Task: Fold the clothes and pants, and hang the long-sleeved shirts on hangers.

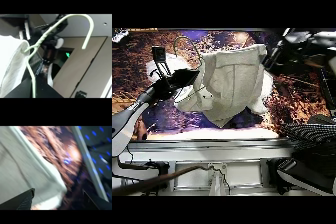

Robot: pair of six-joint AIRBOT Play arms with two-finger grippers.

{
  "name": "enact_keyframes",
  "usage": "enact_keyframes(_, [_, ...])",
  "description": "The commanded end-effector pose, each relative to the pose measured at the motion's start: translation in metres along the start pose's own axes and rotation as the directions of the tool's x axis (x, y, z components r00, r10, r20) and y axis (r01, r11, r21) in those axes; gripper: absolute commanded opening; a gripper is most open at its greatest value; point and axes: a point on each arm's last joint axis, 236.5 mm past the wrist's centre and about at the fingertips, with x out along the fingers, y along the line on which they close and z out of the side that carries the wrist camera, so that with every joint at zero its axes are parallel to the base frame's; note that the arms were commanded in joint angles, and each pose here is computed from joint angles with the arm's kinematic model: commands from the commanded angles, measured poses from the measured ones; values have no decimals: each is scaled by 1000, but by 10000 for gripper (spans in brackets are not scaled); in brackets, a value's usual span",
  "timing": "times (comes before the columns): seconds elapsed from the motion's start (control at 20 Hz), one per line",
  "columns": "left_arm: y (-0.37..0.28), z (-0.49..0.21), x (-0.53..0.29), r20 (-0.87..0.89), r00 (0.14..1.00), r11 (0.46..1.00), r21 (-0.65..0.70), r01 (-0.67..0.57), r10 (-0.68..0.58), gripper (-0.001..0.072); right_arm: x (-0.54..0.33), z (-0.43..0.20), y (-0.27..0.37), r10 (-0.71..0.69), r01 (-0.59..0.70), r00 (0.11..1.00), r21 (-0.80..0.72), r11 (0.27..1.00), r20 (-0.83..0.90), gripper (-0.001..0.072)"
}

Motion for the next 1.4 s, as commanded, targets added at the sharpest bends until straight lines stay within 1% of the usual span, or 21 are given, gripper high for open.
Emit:
enact_keyframes(0.0, [-1, -1, 1, -3, 1000, 1000, -2, 3, -3, 10, 35, 10, 30, 132, -136, 982, 23, 990, 138, 680])
enact_keyframes(0.1, [-1, -1, 1, -4, 1000, 1000, -2, 3, -3, 10, 47, 6, 35, 146, -151, 980, 24, 988, 135, 678])
enact_keyframes(0.3, [0, -1, 0, -4, 1000, 1000, -4, 1, -1, 10, 65, 16, 35, 149, -161, 973, 53, 986, 177, 677])
enact_keyframes(0.4, [2, -4, 0, -14, 1000, 1000, -10, -5, 5, 10, 76, 17, 40, 173, -187, 969, 66, 980, 179, 675])
enact_keyframes(0.45, [3, -6, 0, -23, 1000, 1000, -12, -8, 8, 10, 82, 17, 44, 191, -208, 964, 75, 975, 182, 609])
enact_keyframes(0.5, [3, -8, -1, -31, 999, 1000, -15, -10, 10, 10, 87, 17, 48, 207, -224, 961, 82, 971, 183, 341])
enact_keyframes(0.55, [4, -8, -1, -33, 999, 1000, -16, -11, 11, 11, 90, 18, 51, 220, -239, 958, 88, 967, 185, 22])
enact_keyframes(0.7, [5, -7, -1, -27, 1000, 1000, -16, -12, 12, 17, 90, 16, 51, 217, -235, 960, 85, 968, 178, 30])
enact_keyframes(0.75, [5, -6, -2, -24, 1000, 1000, -14, -16, 15, 88, 91, 15, 50, 216, -233, 961, 84, 969, 175, 31])
enact_keyframes(0.8, [9, -4, -4, -17, 999, 999, -14, -31, 31, 305, 91, 15, 50, 216, -233, 961, 83, 969, 174, 31])
enact_keyframes(0.85, [14, -2, -5, -8, 998, 998, -12, -54, 54, 497, 91, 15, 51, 217, -234, 961, 84, 969, 174, 31])
enact_keyframes(0.95, [20, 10, -8, 37, 996, 997, -2, -82, 82, 656, 88, 16, 53, 228, -246, 957, 87, 965, 178, 30])
enact_keyframes(1.0, [21, 20, -11, 75, 993, 996, 7, -91, 90, 676, 86, 17, 56, 237, -256, 955, 86, 963, 180, 30])
enact_keyframes(1.1, [22, 48, -19, 187, 977, 994, 28, -107, 100, 676, 78, 17, 58, 246, -266, 952, 91, 960, 182, 30])
enact_keyframes(1.2, [23, 82, -36, 317, 941, 989, 50, -137, 114, 676, 67, 18, 59, 251, -272, 951, 101, 957, 183, 30])
enact_keyframes(1.35, [8, 117, -52, 455, 889, 990, 87, -113, 61, 675, 44, 20, 59, 248, -269, 949, 90, 959, 193, 30])
